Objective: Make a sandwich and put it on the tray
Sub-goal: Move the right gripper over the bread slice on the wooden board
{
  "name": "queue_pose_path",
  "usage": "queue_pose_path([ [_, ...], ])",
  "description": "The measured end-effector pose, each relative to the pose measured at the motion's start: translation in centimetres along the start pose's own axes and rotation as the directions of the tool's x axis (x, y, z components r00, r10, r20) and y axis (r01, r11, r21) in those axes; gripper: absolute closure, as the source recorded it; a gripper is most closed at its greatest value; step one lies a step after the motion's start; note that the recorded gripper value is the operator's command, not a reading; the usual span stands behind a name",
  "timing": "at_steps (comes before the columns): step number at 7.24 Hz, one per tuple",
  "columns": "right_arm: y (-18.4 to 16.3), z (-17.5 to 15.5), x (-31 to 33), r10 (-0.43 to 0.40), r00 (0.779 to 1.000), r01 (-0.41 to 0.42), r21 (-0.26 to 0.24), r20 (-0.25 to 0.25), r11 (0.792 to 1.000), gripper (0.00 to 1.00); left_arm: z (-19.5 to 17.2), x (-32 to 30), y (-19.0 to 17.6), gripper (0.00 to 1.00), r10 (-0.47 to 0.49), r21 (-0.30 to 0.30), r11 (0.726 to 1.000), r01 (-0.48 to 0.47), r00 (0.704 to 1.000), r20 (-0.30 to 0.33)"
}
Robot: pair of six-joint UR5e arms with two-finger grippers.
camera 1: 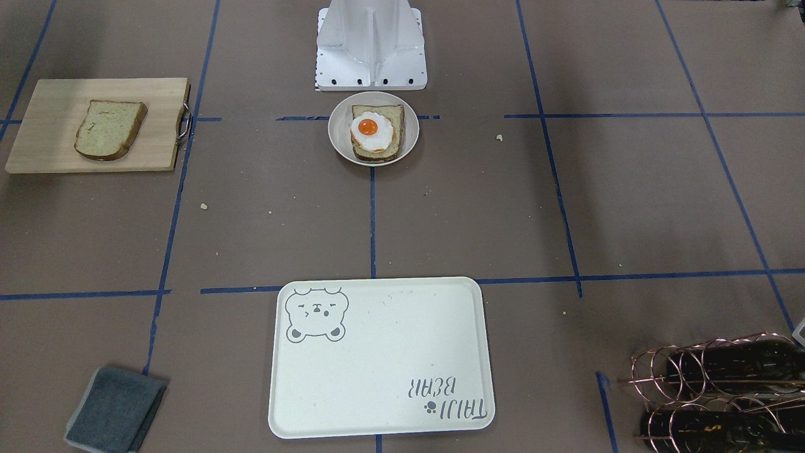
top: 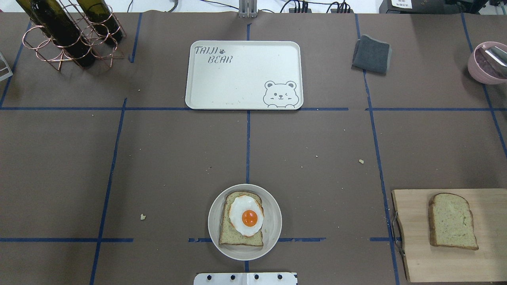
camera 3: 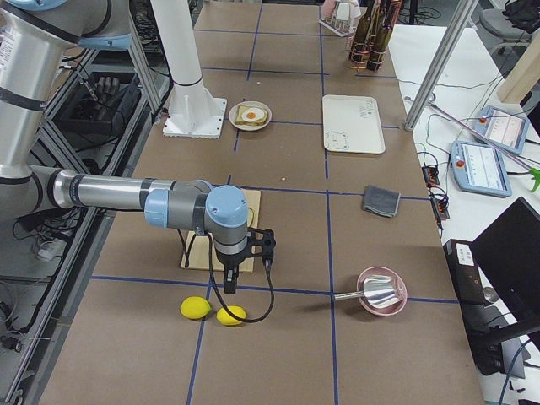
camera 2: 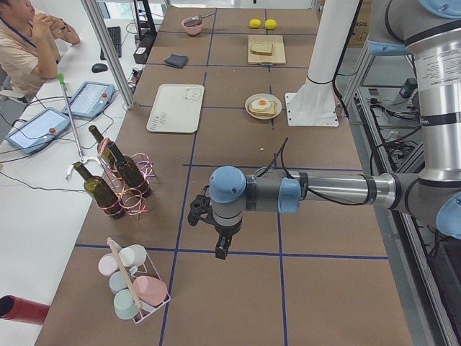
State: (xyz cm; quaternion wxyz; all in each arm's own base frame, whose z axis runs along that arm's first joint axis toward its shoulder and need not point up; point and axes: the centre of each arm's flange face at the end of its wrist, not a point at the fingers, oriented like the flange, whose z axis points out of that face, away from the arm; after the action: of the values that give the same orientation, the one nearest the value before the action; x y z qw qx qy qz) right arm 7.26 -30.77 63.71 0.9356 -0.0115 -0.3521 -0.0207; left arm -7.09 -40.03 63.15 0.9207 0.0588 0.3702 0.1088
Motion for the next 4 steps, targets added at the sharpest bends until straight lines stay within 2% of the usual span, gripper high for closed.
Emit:
queue_pose_path([
  [3, -0.10, -0.03, -0.09, -0.004, 1.000, 0.004, 0.003, 0.001, 1.000, 0.00, 0.00, 0.07, -0.03, 0.00, 0.001, -0.001, 1.000, -0.001, 1.000, 0.000],
  [4, -0.43, -0.29, -0.43, -0.029, 1.000, 0.029, 0.027, 0.001, 0.999, 0.00, 0.02, 0.06, -0.02, 0.00, 0.001, -0.001, 1.000, -0.001, 1.000, -0.001],
])
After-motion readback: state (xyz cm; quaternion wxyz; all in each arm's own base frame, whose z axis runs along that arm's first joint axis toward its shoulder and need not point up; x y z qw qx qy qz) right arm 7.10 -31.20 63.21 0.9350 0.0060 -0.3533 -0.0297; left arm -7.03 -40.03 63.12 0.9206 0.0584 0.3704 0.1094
